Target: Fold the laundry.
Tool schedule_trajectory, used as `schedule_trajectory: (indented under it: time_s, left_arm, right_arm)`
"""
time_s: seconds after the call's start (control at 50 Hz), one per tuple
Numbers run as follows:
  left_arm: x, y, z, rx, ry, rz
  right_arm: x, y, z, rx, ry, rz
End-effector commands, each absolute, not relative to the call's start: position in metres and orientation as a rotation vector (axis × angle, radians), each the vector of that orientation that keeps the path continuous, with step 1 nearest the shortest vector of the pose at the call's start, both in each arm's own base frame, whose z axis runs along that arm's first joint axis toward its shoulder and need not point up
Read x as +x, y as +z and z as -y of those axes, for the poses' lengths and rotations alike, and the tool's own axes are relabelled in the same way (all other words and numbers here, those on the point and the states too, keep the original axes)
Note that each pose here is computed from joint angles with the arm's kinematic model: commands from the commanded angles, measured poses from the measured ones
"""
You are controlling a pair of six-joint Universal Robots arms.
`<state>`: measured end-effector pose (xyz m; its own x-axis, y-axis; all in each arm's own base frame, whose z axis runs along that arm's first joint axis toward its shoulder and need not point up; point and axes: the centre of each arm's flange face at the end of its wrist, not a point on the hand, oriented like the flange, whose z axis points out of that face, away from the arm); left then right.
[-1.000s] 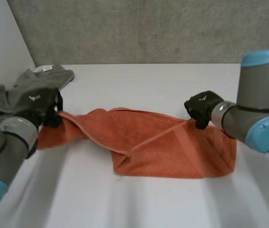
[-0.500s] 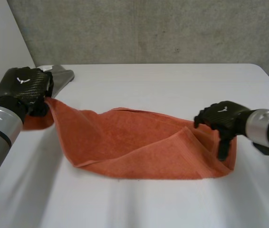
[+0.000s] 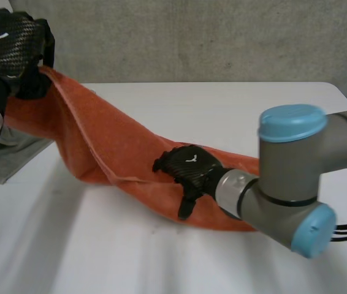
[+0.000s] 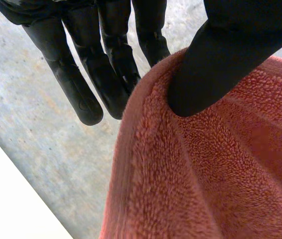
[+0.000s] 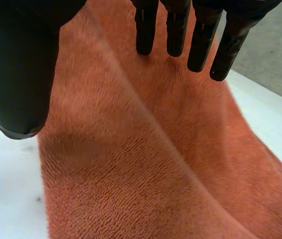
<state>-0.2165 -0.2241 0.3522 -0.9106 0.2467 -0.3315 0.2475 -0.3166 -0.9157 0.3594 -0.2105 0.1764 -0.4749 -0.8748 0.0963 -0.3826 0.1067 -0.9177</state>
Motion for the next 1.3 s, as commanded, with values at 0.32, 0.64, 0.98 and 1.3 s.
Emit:
schedule_trajectory:
  time_s: [0.32,0.64,0.98,1.3]
  left_arm:
    - [-0.214,0.364,0.233,0.629,-2.481,-1.786]
    - [-0.215,0.313,0.236,0.759,-2.27,-1.919]
    - [-0.233,0.231,0.247,0.924,-2.001,-2.191]
    - [-0.278,0.311,0.343,0.811,-2.397,-1.648]
  right_arm:
    - [0.341,0.158,0.246,-1.315,-1.403,-2.096]
    - [0.256,0.322,0.24,-1.398,-1.895,-2.035]
    - [0.235,0.232,0.219,-1.856,-1.309,-2.231]
    - [0.269,0.302,0.356,-1.225,-2.155,-2.113]
